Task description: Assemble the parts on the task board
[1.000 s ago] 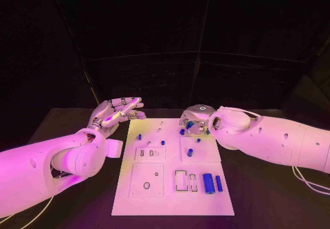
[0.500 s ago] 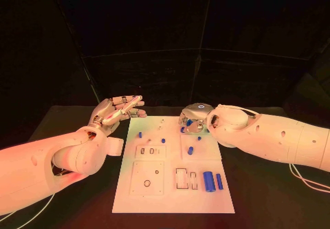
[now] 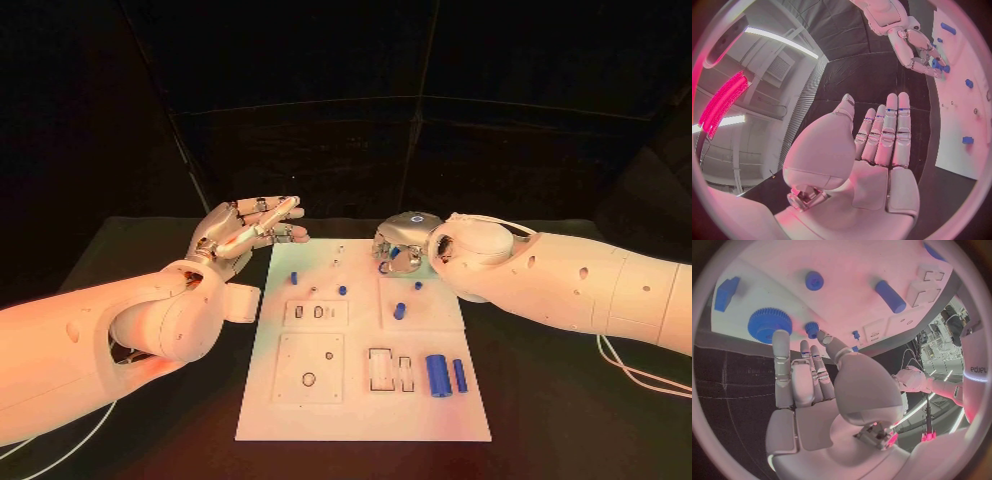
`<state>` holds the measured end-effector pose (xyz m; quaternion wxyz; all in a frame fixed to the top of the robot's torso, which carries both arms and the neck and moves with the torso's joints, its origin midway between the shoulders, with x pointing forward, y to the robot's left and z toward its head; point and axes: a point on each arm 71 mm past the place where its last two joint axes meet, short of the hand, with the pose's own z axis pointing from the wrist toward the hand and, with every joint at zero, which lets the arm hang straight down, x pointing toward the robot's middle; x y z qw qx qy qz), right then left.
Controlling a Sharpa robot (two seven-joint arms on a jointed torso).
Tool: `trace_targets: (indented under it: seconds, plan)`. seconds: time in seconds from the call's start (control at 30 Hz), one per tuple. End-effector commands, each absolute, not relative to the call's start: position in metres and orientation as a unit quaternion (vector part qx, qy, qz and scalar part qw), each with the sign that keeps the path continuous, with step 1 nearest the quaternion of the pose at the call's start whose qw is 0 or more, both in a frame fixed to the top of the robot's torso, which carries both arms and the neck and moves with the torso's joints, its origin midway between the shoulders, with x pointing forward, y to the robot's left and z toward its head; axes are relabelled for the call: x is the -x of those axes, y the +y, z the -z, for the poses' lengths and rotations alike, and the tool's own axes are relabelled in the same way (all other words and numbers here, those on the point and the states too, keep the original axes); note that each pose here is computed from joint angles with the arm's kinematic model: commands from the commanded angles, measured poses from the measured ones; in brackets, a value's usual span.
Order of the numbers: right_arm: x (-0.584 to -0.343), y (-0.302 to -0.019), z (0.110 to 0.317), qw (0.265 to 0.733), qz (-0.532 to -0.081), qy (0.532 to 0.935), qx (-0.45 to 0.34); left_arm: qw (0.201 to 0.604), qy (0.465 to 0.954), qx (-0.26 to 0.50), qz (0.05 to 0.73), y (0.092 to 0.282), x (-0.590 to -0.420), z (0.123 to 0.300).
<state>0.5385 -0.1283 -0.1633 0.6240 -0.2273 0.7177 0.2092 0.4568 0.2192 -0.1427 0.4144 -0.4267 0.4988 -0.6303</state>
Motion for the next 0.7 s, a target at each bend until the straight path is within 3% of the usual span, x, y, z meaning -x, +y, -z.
trace_targets:
  seconds: [0.03, 0.7]
  plan:
    - [-0.5396, -0.1274, 0.1635, 0.618, -0.207, 0.723, 0.230, 0.409, 0.500, 0.420, 0.638, 0.2167, -0.4566, 0.1411]
    - [-0.5424, -0.1305, 0.1677, 0.604, -0.194, 0.737, 0.231, 0.409, 0.501, 0.420, 0.637, 0.2169, -0.4580, 0.1417]
